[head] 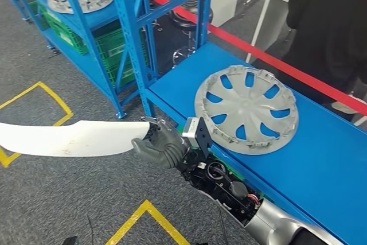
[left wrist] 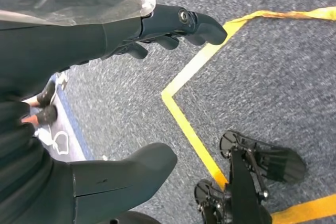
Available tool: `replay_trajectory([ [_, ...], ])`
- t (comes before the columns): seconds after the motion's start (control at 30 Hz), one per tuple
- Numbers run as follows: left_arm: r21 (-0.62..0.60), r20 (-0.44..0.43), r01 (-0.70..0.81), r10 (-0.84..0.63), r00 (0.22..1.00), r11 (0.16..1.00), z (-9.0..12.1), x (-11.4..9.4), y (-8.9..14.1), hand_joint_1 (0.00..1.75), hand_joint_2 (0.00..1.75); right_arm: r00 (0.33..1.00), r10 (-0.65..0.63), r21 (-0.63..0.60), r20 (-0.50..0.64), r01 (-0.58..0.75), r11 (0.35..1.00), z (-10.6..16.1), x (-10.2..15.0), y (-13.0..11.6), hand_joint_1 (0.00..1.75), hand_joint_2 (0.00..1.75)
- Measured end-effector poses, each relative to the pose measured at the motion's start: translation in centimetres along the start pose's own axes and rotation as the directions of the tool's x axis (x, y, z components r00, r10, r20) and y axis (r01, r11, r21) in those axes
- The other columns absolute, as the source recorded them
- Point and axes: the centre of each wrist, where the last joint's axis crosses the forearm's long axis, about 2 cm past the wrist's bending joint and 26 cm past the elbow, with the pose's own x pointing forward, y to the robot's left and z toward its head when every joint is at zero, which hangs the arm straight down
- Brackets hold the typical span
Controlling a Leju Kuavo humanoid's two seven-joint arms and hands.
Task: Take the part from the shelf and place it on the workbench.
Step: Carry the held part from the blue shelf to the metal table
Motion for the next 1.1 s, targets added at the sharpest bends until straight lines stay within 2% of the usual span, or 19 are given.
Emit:
replay_trajectory([
  [0.33, 0.021, -0.018, 0.0, 0.0, 1.0, 1.0, -0.1, -0.5, 0.8, 0.0, 1.75, 1.0, -0.005, 0.007, 0.008, 0.005, 1.0, -0.2, 0.1, 0.1, 1.75, 1.75],
  [1.1, 0.042, -0.018, -0.008, 0.008, 1.0, 0.999, -0.2, -0.3, 1.5, 0.0, 1.75, 1.0, -0.014, 0.018, 0.005, 0.013, 1.0, -0.1, -0.2, 0.2, 1.75, 1.75],
])
